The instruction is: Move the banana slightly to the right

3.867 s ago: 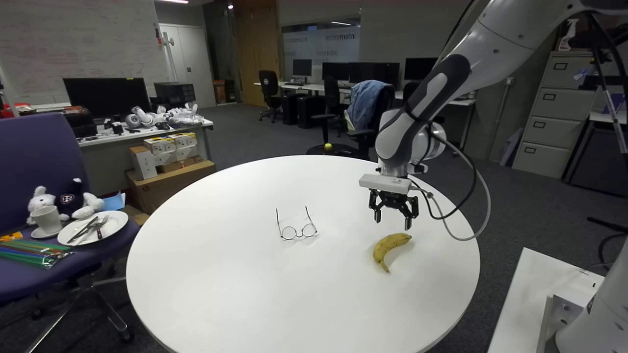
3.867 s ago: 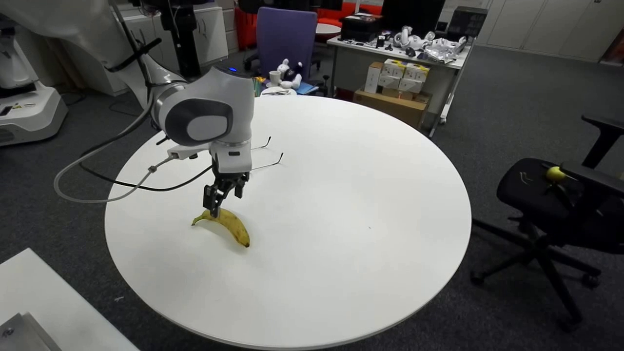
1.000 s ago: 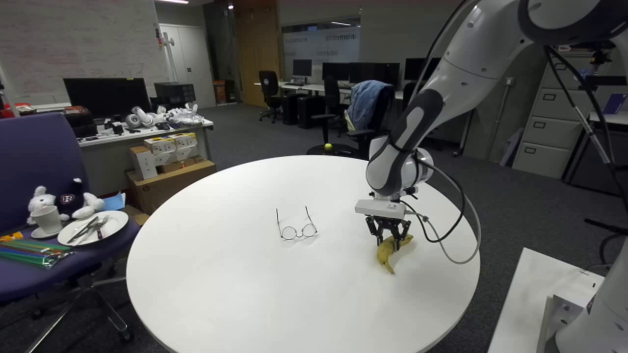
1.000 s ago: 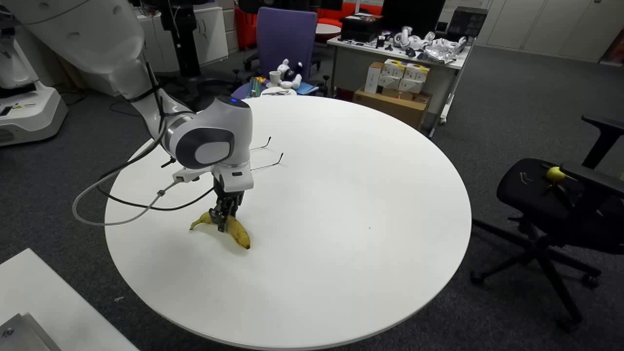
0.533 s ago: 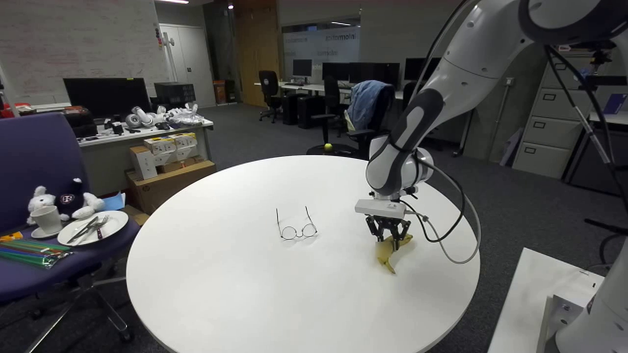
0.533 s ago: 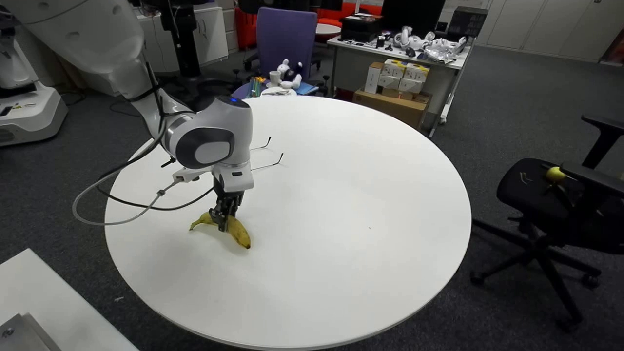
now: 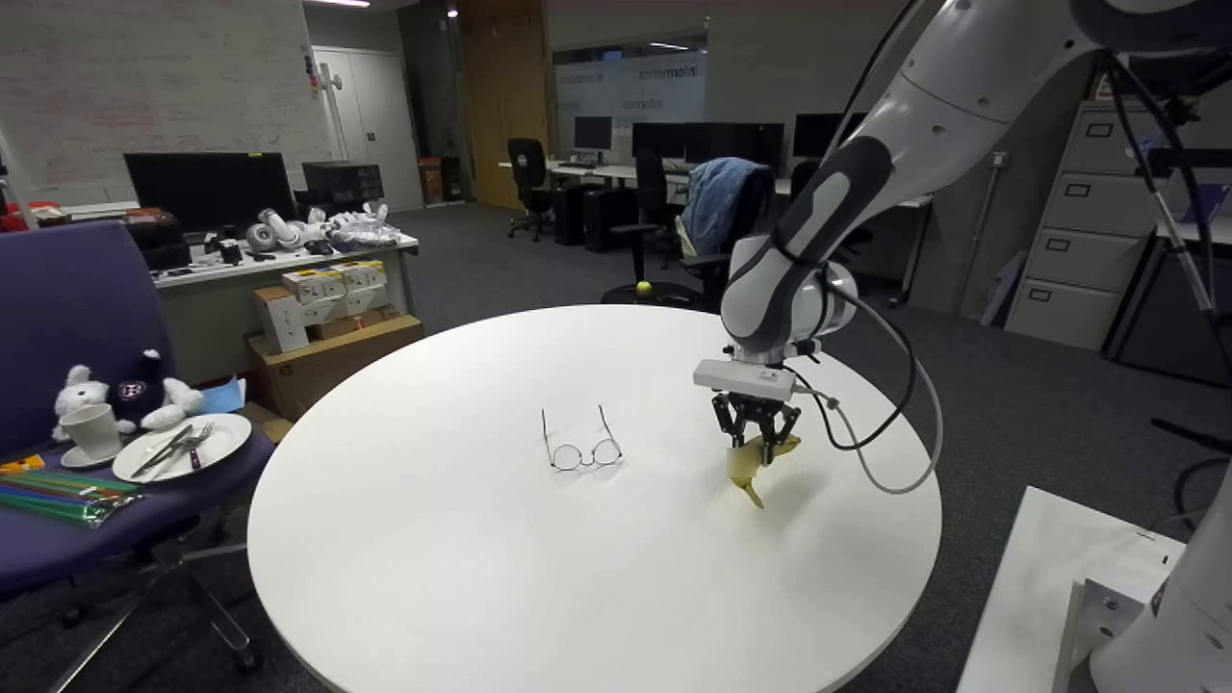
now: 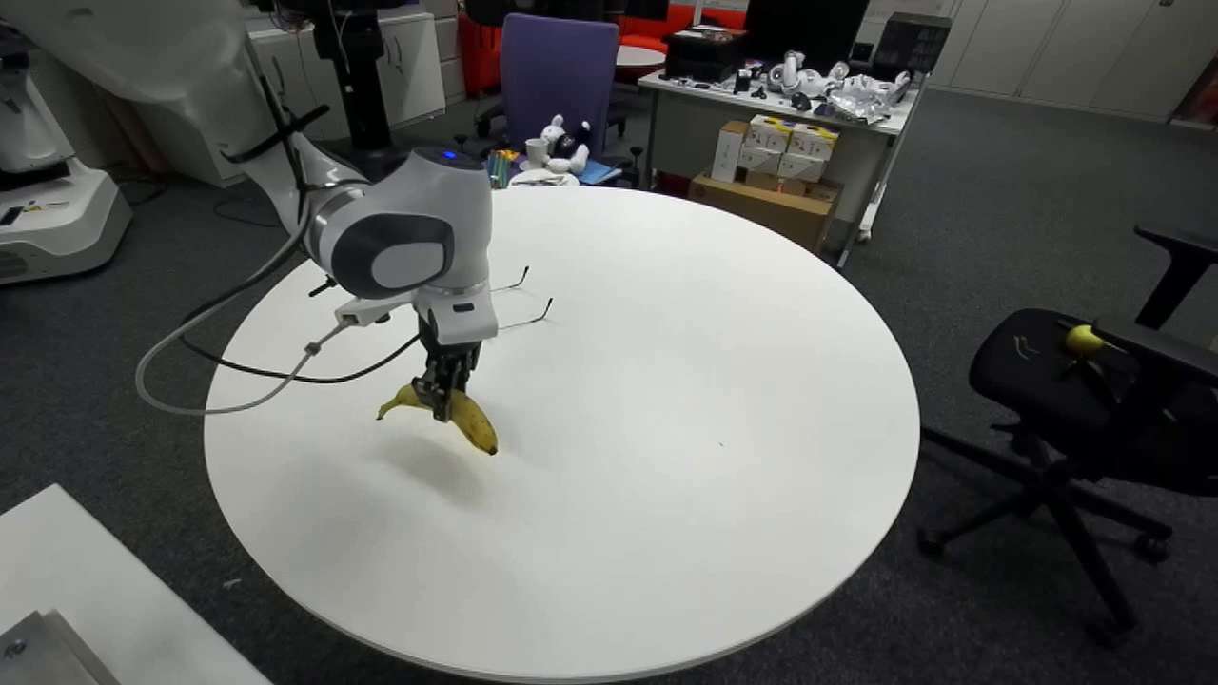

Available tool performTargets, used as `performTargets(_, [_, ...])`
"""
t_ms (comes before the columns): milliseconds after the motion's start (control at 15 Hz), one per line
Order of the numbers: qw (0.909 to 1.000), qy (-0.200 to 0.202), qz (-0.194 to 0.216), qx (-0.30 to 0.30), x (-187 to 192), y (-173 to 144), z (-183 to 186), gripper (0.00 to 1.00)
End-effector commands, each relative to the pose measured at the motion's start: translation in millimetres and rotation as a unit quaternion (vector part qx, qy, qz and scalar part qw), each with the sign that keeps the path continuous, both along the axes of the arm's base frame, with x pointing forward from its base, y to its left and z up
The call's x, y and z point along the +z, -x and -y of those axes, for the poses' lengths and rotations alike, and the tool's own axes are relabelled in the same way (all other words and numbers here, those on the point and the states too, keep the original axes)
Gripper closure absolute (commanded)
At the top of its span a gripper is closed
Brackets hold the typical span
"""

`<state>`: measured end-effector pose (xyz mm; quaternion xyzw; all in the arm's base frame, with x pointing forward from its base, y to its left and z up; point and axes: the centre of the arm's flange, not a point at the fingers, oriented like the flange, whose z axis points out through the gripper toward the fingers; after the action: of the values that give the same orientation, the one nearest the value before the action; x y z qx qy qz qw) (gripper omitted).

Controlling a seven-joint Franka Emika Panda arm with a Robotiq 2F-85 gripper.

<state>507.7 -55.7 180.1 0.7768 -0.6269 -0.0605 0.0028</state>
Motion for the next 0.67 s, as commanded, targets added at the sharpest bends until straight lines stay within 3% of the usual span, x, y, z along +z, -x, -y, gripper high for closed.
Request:
performTargets(0, [0.9995, -0.01, 0.029, -0.007, 47.0, 4.5, 7.9, 0.75])
performTargets(200, [0.9971, -0.034, 0.052, -0.045, 70.2, -10.2, 12.1, 0.75])
performTargets(600, [0.9679, -0.114, 0.109, -0.195, 114.5, -64.3, 27.2, 0.75])
